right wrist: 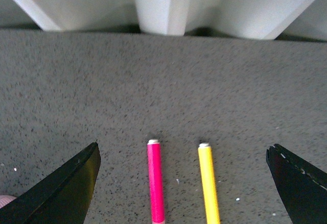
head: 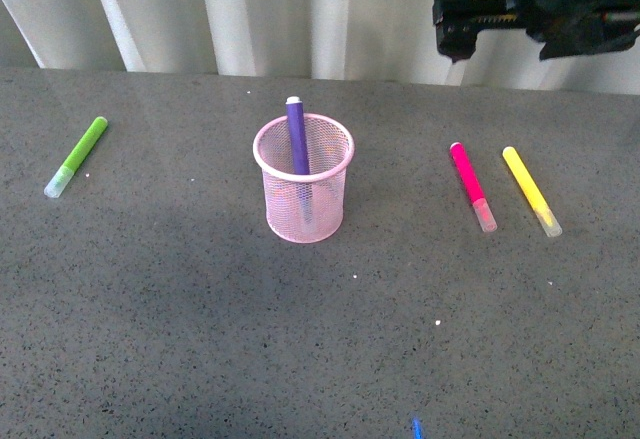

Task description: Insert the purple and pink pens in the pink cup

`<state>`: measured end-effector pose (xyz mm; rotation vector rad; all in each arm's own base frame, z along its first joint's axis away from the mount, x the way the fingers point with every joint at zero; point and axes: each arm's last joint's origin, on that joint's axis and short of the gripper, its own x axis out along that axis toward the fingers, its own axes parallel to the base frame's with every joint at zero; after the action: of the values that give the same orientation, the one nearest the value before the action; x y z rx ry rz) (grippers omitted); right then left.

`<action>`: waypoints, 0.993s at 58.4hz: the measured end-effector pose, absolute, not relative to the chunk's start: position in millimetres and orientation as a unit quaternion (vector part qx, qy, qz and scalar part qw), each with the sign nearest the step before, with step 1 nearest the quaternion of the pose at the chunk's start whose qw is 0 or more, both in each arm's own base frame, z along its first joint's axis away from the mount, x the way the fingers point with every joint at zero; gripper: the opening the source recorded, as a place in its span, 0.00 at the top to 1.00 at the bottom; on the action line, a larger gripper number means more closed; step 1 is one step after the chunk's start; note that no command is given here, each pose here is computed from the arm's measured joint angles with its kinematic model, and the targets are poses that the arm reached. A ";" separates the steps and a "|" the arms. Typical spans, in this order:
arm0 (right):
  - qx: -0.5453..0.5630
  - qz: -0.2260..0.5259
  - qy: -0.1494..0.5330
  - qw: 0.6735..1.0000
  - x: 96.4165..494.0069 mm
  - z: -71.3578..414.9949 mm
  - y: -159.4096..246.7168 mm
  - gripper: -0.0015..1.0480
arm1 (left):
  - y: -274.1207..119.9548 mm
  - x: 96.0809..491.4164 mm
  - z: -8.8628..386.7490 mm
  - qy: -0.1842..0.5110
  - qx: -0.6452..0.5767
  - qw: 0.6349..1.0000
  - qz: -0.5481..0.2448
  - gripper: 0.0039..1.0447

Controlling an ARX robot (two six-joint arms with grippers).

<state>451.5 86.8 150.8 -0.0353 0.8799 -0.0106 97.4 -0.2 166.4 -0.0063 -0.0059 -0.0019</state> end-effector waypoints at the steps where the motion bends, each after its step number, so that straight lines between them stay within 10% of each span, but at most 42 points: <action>1: -0.018 -0.007 0.433 0.901 452.9 144.8 87.0 0.07 | -0.2 97.4 166.4 -0.003 -0.003 1.000 -0.001 0.06; 58: 0.018 -0.008 0.513 0.858 457.2 40.8 92.6 0.07 | -0.2 97.4 166.4 -0.003 -0.003 1.000 -0.001 0.06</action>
<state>457.2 92.6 40.8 0.0387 1.0767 -0.0172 97.4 -0.2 166.4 -0.0067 -0.0059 -0.0019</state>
